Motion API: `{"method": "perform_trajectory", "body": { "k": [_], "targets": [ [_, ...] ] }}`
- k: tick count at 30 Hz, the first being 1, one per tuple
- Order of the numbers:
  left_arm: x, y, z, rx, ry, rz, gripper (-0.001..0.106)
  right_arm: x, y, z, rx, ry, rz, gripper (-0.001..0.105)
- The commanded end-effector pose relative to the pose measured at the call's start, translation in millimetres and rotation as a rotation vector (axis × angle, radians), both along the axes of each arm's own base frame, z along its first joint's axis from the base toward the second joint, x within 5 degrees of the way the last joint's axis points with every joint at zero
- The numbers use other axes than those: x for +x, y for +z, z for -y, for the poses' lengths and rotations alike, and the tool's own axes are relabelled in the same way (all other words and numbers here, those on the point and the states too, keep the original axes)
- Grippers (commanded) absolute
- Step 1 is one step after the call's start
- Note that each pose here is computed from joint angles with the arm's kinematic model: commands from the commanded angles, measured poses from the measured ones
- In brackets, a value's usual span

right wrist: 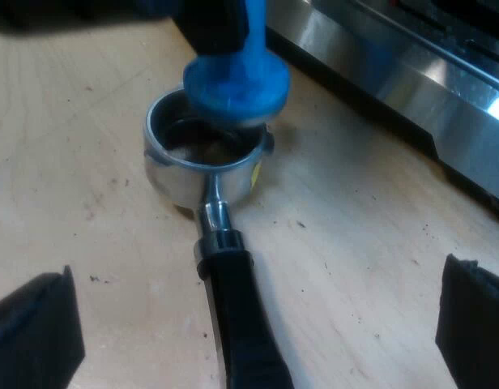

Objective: Grind coffee beans and then tamp

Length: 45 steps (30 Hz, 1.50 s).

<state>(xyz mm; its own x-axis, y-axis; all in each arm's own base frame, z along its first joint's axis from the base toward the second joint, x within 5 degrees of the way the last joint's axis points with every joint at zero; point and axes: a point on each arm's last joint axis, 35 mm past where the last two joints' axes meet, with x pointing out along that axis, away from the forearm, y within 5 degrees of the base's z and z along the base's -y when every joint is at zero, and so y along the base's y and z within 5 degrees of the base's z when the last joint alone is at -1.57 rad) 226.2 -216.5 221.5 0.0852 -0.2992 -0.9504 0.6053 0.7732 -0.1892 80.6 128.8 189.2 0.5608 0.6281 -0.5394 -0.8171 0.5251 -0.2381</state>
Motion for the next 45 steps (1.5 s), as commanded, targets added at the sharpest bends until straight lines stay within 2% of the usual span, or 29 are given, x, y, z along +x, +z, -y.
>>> {"method": "perform_trajectory", "body": {
  "k": [1,9,17,21,24,25,27,29,33,37,42,45],
  "targets": [
    [-4,18,-2.7,-0.031,0.0,0.048,0.0,2,9,-3,0.024,-0.001,0.02,0.09],
    [-17,55,-14.4,-0.113,0.016,0.125,0.0,3,22,-6,0.042,0.001,0.029,0.09],
    [-30,70,-25.4,-0.132,0.011,0.109,0.0,3,22,-7,0.05,0.024,0.016,0.09],
    [-37,70,-20.5,-0.139,-0.022,0.086,0.0,2,22,-7,0.054,0.039,0.009,0.09],
    [-48,69,-11.9,-0.133,-0.073,0.074,0.0,0,22,-8,0.069,0.088,-0.018,0.09],
    [-58,69,-3.7,-0.119,-0.112,0.081,0.0,0,22,-8,0.071,0.094,-0.021,0.09],
    [-65,67,4.9,-0.099,-0.108,0.092,0.0,0,22,-8,0.071,0.095,-0.021,0.09],
    [-64,65,5.8,-0.096,-0.072,0.086,0.0,0,22,-8,0.071,0.095,-0.021,0.09],
    [-53,61,0.5,-0.086,-0.016,0.076,0.0,0,22,-8,0.072,0.096,-0.022,0.09],
    [-49,56,-3.8,-0.074,-0.012,0.069,0.0,0,22,-8,0.072,0.096,-0.022,0.09],
    [-55,25,-13.2,-0.024,-0.006,0.026,0.0,0,22,-8,0.072,0.096,-0.022,0.09],
    [-55,17,-12.8,-0.043,-0.006,0.042,0.0,0,22,-8,0.072,0.096,-0.022,0.09]
  ]
}}
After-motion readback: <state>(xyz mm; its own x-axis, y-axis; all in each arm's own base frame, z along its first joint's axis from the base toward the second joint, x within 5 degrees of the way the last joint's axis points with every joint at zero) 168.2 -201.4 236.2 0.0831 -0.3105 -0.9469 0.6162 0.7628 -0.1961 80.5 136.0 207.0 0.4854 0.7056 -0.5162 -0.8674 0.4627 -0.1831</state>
